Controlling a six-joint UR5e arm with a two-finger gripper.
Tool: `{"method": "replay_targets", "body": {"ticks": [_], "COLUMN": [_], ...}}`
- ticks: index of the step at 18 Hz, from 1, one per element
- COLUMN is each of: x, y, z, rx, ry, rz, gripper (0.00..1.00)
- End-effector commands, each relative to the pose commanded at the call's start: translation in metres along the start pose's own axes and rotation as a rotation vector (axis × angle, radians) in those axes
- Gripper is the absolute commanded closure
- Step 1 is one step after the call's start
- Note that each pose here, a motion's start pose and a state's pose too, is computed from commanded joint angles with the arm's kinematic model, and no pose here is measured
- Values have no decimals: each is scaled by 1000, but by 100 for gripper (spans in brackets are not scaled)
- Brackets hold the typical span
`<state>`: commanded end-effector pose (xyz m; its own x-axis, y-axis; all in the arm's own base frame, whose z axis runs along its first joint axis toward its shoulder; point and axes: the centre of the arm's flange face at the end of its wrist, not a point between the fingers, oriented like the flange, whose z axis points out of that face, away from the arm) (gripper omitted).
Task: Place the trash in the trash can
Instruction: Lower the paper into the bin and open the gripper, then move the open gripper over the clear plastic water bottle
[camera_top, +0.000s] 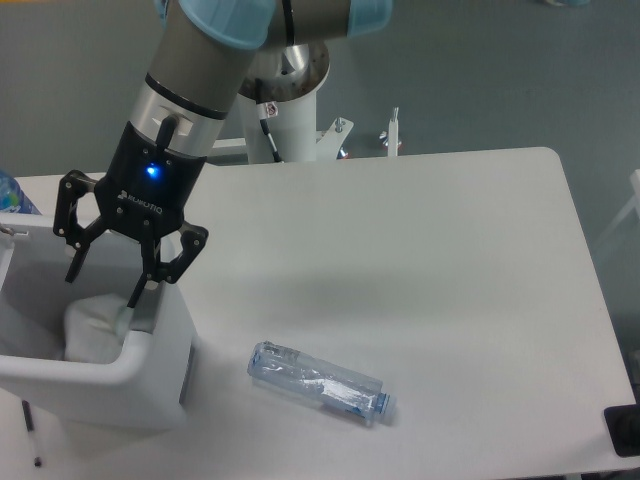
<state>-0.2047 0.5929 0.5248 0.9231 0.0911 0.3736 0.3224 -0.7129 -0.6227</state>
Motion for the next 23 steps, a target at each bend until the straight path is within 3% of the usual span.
{"method": "replay_targets", "body": {"ticks": [2,4,8,12,16,19,23], "x": [-17,-66,-138,-198,-243,-295,-314], "y": [-7,-5,5,26,31,45,52], "z": [-4,-17,-39,7,37,19,32], "rx": [12,21,30,-47,-109,-115,-164], "ry": [-16,-81,-171,-172,-244,-287,-339], "rz": [-20,-80,-176,-255,-281,-352,-372], "gripper": [33,30,15,0,0,0,0]}}
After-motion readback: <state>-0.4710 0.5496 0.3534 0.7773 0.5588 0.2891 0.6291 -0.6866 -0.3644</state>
